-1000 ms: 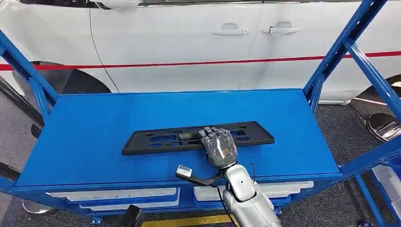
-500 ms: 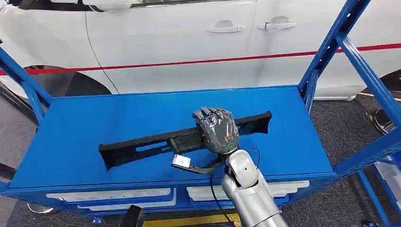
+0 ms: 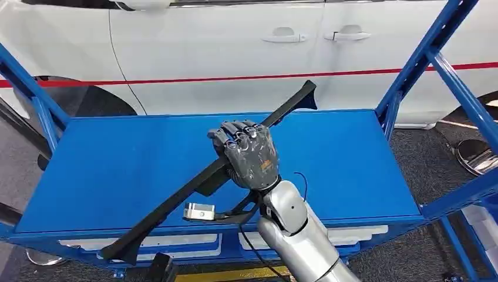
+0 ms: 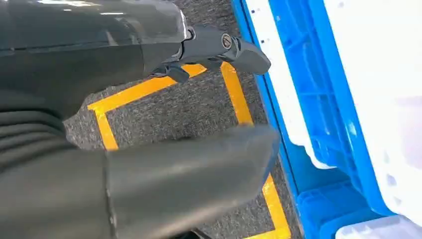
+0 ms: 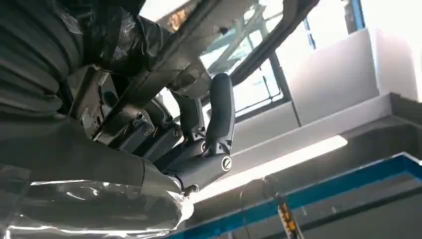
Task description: Take the parts from the cabinet and place them on the table.
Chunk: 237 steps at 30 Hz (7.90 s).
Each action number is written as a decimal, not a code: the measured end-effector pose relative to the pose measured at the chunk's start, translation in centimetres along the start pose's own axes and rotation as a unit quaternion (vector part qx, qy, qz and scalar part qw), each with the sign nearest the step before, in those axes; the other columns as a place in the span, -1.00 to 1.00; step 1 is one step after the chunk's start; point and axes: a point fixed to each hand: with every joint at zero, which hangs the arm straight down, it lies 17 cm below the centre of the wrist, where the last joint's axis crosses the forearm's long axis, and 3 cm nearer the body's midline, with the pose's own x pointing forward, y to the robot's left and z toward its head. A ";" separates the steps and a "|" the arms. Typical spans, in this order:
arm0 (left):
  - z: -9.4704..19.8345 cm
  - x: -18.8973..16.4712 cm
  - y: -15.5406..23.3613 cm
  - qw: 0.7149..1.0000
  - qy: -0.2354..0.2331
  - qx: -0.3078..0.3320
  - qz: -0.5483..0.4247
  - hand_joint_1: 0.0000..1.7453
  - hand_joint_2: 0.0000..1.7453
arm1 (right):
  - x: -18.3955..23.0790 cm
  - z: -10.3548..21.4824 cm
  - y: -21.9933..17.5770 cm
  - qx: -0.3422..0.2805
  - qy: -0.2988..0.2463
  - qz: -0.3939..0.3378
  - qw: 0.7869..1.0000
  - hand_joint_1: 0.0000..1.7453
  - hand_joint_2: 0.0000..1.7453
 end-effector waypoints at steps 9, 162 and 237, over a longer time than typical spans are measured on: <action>0.3 -1.0 -0.2 1.000 0.017 -0.003 -0.020 -1.00 1.00 | 2.6 -0.6 0.5 0.006 -0.029 -0.018 0.999 1.00 1.00; -0.1 -1.0 -2.6 0.997 0.068 -0.032 0.011 -1.00 1.00 | 7.2 4.9 2.7 0.048 -0.065 -0.055 0.995 1.00 1.00; 0.1 -1.4 -2.7 0.996 0.078 -0.031 0.009 -1.00 1.00 | 7.2 3.9 3.3 0.047 -0.048 -0.050 0.997 1.00 1.00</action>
